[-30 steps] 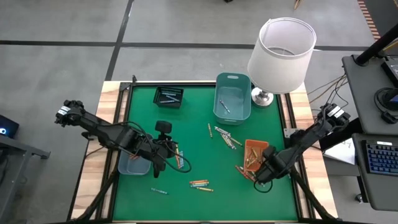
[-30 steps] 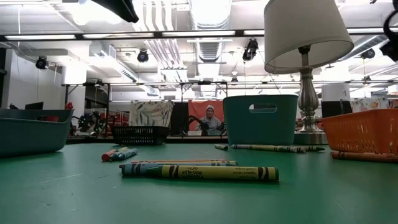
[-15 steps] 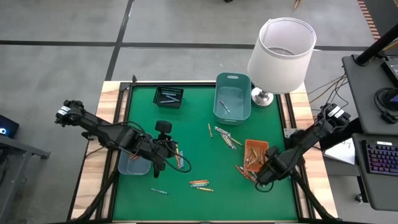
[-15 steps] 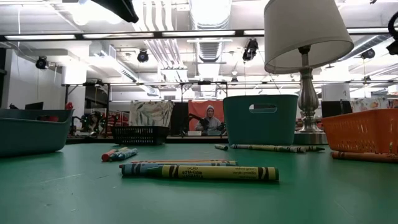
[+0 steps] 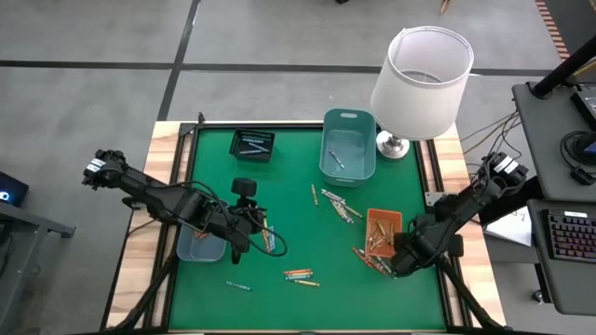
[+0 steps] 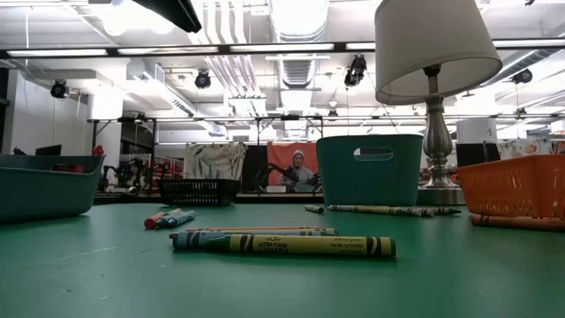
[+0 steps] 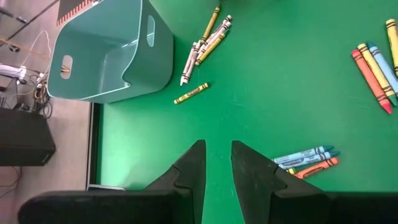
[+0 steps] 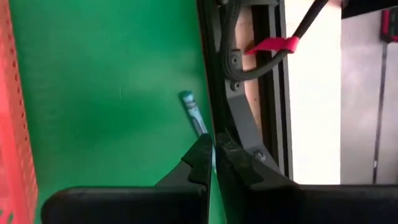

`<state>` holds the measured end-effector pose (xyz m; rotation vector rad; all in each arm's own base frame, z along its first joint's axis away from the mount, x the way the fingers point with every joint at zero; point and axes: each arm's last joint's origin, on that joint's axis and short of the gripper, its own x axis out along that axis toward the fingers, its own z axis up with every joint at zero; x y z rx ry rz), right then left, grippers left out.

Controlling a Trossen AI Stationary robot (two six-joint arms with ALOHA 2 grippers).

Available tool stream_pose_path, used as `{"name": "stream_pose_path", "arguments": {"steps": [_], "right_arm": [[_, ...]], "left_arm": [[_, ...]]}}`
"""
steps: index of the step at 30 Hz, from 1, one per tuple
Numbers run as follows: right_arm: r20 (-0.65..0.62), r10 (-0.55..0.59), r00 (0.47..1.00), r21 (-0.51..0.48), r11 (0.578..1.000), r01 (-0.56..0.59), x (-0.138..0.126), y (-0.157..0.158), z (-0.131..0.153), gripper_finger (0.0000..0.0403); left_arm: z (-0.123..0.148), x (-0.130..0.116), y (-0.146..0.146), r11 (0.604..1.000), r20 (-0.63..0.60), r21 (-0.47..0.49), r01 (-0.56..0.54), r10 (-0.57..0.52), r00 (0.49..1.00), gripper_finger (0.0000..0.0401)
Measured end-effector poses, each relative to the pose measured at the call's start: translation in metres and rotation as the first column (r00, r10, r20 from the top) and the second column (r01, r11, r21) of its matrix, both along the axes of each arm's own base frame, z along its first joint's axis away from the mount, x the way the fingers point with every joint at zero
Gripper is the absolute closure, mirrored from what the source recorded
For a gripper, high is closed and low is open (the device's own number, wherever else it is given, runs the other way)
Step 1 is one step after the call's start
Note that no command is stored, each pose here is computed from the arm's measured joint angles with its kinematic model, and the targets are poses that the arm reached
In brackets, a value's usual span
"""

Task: Sort crayons
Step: Put the blue crayon into the black bin

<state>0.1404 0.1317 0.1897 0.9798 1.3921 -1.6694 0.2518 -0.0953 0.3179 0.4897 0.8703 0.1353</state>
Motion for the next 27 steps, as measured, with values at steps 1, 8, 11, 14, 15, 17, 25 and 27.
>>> {"name": "stream_pose_path", "arguments": {"steps": [1, 8, 11, 14, 15, 17, 25, 27], "right_arm": [[0.008, -0.003, 1.000, 0.001, 1.000, 0.003, -0.002, -0.001, -0.002, 0.0390], [0.111, -0.035, 0.993, 0.082, 0.996, 0.026, -0.010, -0.009, -0.021, 0.0390], [0.112, -0.050, 0.992, 0.073, 0.996, 0.042, -0.017, -0.012, -0.028, 0.0390], [0.108, -0.062, 0.992, 0.062, 0.997, 0.055, -0.022, -0.015, -0.030, 0.0390], [0.109, -0.068, 0.992, 0.060, 0.996, 0.061, -0.024, -0.016, -0.030, 0.0390], [0.104, -0.071, 0.992, 0.052, 0.996, 0.066, -0.027, -0.018, -0.033, 0.0390], [0.076, -0.082, 0.994, 0.053, 0.996, 0.078, -0.034, -0.022, -0.046, 0.0390], [0.074, -0.082, 0.994, 0.051, 0.996, 0.079, -0.035, -0.023, -0.048, 0.0390]], "left_arm": [[0.000, 0.000, 0.000, 1.000, 0.000, 0.000, 0.000, 0.000, 1.000, 0.0342], [0.000, -0.001, 0.000, 1.000, -0.009, 0.003, 0.000, 0.000, 1.000, 0.0342], [-0.001, -0.001, 0.000, 1.000, -0.013, 0.004, 0.001, -0.001, 1.000, 0.0342], [-0.001, -0.001, 0.000, 1.000, -0.016, 0.005, 0.001, -0.001, 1.000, 0.0342], [-0.001, -0.001, 0.001, 1.000, -0.017, 0.006, 0.001, -0.001, 1.000, 0.0342], [-0.001, -0.001, 0.001, 1.000, -0.018, 0.006, 0.001, -0.001, 1.000, 0.0342], [-0.001, -0.001, 0.001, 1.000, -0.018, 0.005, 0.001, -0.001, 1.000, 0.0342], [-0.001, -0.001, 0.001, 1.000, -0.018, 0.005, 0.001, -0.001, 1.000, 0.0342]]}}
